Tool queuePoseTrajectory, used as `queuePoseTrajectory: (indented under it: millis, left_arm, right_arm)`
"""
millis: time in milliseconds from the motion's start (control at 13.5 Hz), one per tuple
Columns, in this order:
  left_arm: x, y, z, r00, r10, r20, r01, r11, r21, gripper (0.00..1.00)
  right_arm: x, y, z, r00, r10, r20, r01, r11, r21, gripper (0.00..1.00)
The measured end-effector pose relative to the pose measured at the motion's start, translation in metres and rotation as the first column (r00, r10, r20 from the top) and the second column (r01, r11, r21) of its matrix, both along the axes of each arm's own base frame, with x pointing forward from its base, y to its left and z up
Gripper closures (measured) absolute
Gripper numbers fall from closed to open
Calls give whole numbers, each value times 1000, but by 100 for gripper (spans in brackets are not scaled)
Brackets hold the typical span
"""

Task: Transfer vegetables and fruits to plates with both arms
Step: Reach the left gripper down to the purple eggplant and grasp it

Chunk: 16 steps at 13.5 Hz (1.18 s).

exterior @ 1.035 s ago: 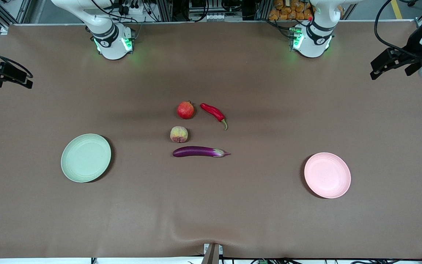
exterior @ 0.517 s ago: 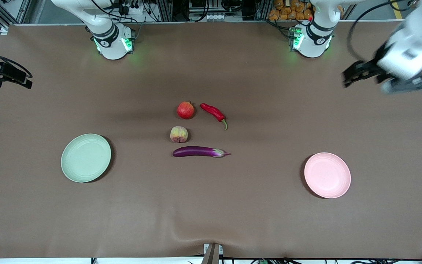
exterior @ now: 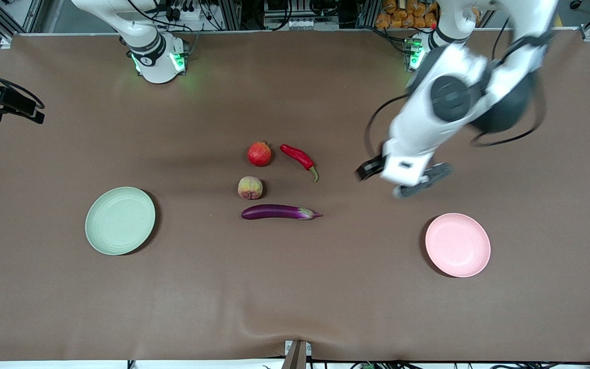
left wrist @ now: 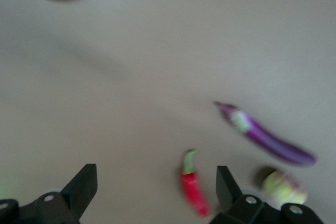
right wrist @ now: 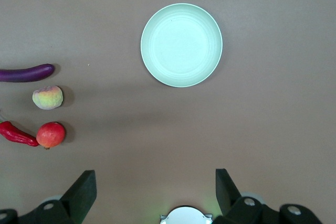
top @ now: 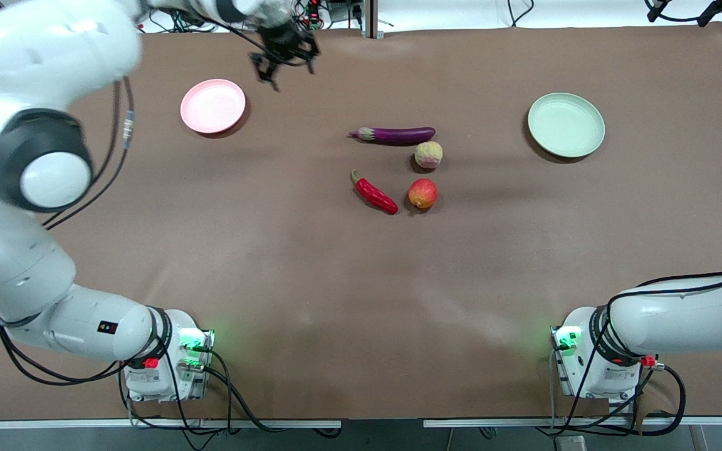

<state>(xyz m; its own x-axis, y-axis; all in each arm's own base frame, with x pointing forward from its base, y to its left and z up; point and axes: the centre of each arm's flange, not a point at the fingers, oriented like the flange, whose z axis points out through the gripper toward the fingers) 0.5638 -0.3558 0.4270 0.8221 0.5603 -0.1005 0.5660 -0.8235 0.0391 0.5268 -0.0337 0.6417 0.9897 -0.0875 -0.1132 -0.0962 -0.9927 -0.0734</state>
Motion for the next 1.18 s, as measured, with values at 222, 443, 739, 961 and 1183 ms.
queuePoseTrajectory:
  millis: [222,443,739,961,1183]
  left_arm:
    - [11,-59,-55,982,185,46,-187,981,44,0]
    - [21,-100,-105,945,316,81,-319,947,30,4]
    - [22,-122,-153,887,455,77,-455,890,-27,22]
    - [11,-140,-174,869,491,65,-489,871,-48,26]
    - [-5,-158,-197,862,504,53,-503,863,-45,31]
  right_arm:
    - [0,0,0,1000,0,0,0,1000,0,0]
    - [0,0,0,1000,0,0,0,1000,0,0]
    - [0,0,0,1000,0,0,0,1000,0,0]
    - [0,0,0,1000,0,0,0,1000,0,0]
    - [0,0,0,1000,0,0,0,1000,0,0]
